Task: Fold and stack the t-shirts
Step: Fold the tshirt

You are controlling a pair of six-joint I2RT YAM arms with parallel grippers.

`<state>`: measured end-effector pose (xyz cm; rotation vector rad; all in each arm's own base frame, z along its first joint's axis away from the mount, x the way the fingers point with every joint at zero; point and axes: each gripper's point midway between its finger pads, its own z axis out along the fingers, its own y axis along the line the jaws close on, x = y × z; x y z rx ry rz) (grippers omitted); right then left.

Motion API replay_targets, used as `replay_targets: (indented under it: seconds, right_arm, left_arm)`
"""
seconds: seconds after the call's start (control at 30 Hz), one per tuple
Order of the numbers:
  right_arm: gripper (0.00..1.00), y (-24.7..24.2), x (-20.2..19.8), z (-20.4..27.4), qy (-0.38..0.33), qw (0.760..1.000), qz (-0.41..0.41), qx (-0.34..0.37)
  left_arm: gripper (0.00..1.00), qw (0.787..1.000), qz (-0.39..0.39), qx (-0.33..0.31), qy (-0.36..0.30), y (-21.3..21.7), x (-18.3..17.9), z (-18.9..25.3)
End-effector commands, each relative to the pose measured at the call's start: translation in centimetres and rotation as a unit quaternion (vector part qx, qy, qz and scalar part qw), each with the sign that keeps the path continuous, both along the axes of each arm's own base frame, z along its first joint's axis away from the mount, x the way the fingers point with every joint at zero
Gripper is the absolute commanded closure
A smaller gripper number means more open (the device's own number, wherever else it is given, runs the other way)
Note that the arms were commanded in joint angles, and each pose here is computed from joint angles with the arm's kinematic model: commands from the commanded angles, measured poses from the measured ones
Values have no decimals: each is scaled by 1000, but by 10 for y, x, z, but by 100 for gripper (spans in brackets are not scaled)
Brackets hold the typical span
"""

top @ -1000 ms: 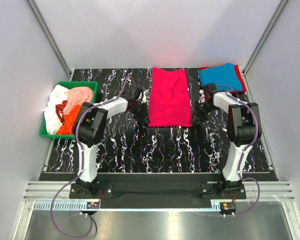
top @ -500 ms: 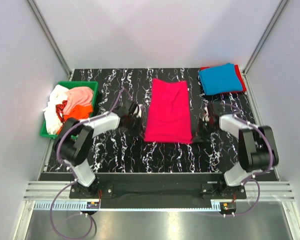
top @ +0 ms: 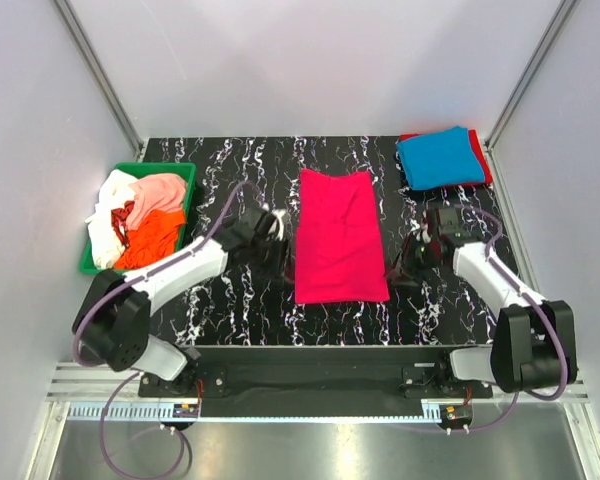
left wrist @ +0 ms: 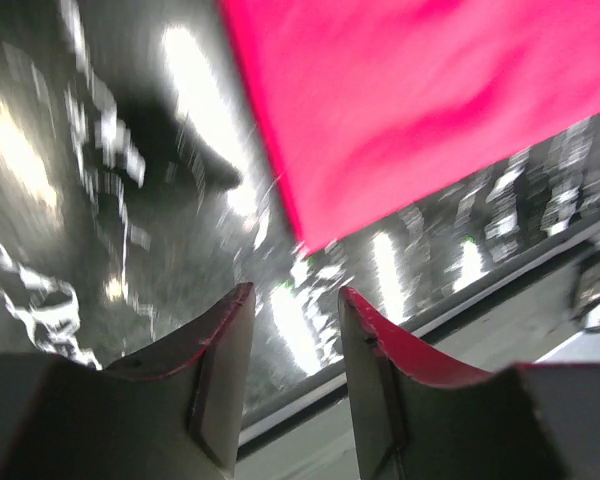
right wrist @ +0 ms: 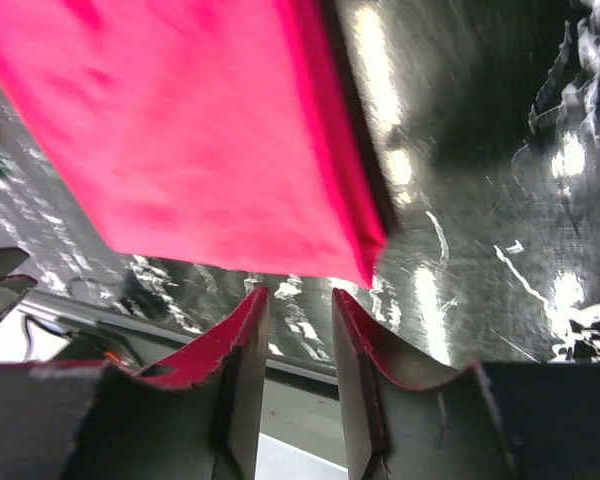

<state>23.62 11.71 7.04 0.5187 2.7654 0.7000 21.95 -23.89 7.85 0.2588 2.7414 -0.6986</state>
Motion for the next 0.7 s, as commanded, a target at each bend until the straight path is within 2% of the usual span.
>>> replay_targets:
  seconds: [0.0, 0.03, 0.07, 0.13, 0.2, 0.33, 0.43, 0.53, 0.67]
  right_arm:
    - [61, -1, 47, 39, -72, 997, 20, -17]
    - [60, -2, 59, 32, -62, 997, 27, -26]
    - [60, -1, 80, 46, -95, 994, 51, -35]
    - [57, -2, 98, 32, -85, 992, 77, -50]
    - [55, -7, 123, 35, -106, 987, 98, -73]
    - [52, 3, 152, 0, -82, 984, 146, -60]
    - [52, -1, 161, -23, -67, 982, 162, -76]
    - [53, -6, 178, -23, -82, 978, 165, -96]
    - [54, 2, 191, -20, -95, 976, 177, -79]
  left_arm:
    - [57, 998, -17, -12, -62, -23, 49, 26]
    - [58, 997, -19, -23, -76, -30, 66, 38]
    - [59, 997, -26, -33, -67, -37, 72, 38]
    - [60, 997, -30, -44, -55, -49, 94, 32]
    - [61, 998, -32, -35, -44, -54, 110, 15]
    - [62, 998, -24, -37, -50, -58, 152, 6]
    - [62, 998, -18, -34, -44, -59, 167, -6]
    - [62, 998, -15, -27, -48, -57, 178, -13]
    - [62, 999, -9, -16, -39, -54, 183, -28]
